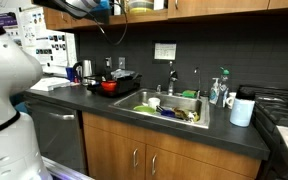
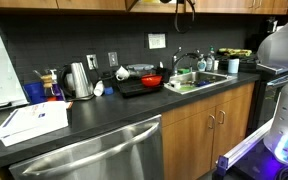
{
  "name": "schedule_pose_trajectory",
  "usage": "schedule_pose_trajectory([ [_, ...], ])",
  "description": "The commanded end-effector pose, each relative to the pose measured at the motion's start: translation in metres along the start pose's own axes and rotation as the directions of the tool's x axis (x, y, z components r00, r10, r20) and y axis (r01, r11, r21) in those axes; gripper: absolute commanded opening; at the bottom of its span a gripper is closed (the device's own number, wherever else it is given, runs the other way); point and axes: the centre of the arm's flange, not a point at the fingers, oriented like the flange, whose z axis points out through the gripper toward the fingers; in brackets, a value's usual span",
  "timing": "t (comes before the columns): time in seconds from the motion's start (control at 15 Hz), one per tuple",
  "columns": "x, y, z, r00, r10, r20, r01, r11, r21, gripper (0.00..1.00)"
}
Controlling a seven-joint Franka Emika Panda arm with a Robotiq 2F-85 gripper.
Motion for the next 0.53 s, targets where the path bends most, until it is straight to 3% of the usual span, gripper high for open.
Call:
schedule_pose_trajectory([
  [0.0, 0.0010, -0.0024, 0.0129, 1.000, 0.006, -0.030, -0.006, 1.000, 0.017, 1.00],
  [0.47, -0.0047, -0.0056, 0.0179, 0.999, -0.002, -0.037, 0.003, 1.000, 0.031, 1.00],
])
